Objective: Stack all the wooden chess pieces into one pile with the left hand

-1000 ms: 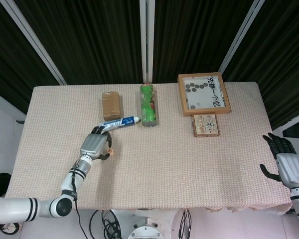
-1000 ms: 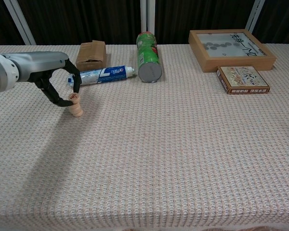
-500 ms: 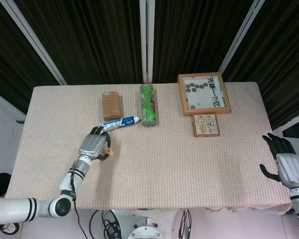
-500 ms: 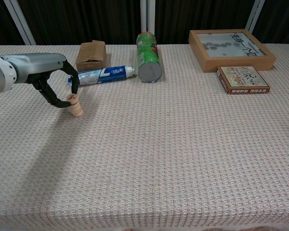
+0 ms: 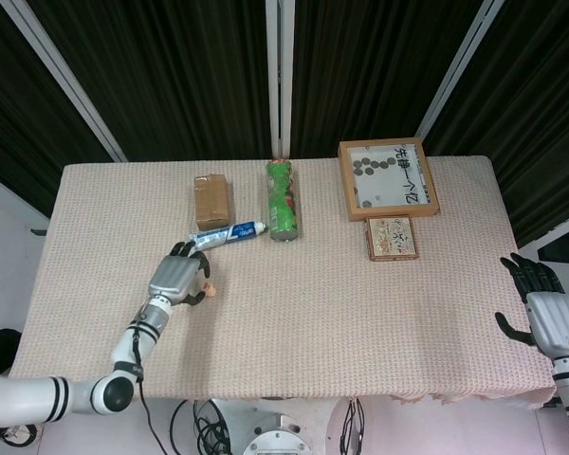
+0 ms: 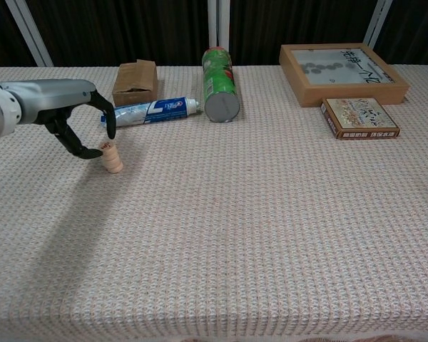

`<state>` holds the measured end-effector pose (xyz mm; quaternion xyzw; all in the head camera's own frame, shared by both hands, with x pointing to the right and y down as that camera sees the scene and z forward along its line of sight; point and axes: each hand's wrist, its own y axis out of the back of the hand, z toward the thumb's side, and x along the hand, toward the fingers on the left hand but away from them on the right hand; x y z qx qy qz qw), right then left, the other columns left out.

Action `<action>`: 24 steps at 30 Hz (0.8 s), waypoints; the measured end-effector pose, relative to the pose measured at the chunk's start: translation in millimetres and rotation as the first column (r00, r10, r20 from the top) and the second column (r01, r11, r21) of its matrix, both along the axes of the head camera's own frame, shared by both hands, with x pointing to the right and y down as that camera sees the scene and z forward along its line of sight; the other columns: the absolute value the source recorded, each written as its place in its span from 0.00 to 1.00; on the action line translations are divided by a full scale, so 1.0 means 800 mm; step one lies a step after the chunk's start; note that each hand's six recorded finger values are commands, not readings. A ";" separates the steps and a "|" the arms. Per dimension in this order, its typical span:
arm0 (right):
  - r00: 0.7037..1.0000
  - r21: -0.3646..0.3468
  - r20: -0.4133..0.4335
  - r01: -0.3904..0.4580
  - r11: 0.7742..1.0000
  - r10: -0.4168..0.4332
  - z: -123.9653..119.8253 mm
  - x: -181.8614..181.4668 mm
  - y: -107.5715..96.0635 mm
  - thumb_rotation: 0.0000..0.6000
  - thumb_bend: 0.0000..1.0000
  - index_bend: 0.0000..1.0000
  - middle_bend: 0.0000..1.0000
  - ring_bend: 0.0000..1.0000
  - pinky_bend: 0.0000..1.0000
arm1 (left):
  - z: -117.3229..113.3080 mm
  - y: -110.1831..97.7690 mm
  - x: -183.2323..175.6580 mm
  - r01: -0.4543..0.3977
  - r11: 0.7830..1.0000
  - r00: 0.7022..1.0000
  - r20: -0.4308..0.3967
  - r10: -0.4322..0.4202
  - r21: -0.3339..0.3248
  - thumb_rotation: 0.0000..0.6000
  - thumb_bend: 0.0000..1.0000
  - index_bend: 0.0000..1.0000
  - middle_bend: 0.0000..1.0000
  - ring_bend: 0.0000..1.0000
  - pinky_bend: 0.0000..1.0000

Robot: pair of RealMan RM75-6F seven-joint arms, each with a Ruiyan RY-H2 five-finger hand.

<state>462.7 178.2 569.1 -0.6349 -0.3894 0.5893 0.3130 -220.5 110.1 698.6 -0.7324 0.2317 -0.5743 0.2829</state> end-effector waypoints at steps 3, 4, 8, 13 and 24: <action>1.000 -0.002 0.001 0.003 1.000 -0.003 0.001 -0.001 0.000 1.00 0.30 0.00 0.00 0.00 0.00 | -0.005 0.001 -0.001 -0.006 1.000 1.000 0.001 0.006 0.002 1.00 0.29 0.32 0.20 0.00 0.00; 1.000 -0.002 0.001 0.003 1.000 -0.003 0.001 -0.001 0.000 1.00 0.30 0.00 0.00 0.00 0.00 | -0.008 0.002 -0.002 -0.008 1.000 1.000 0.000 0.008 0.003 1.00 0.29 0.30 0.19 0.00 0.00; 1.000 0.000 0.002 0.002 1.000 -0.002 0.001 -0.001 0.000 1.00 0.30 0.00 0.00 0.00 0.00 | -0.022 0.006 -0.006 -0.013 1.000 1.000 0.001 0.013 0.018 1.00 0.29 0.24 0.18 0.00 0.00; 1.000 0.019 0.009 0.008 1.000 -0.008 -0.002 -0.003 -0.002 1.00 0.29 0.00 0.00 0.00 0.00 | -0.049 0.009 -0.023 -0.031 0.992 0.999 0.019 0.029 0.120 1.00 0.23 0.14 0.12 0.00 0.00; 0.998 0.047 -0.004 0.056 0.997 -0.056 -0.005 -0.017 0.002 1.00 0.29 0.00 0.00 0.00 0.00 | -0.133 0.070 -0.168 0.050 0.843 0.991 0.075 -0.106 0.535 1.00 0.15 0.03 0.05 0.00 0.00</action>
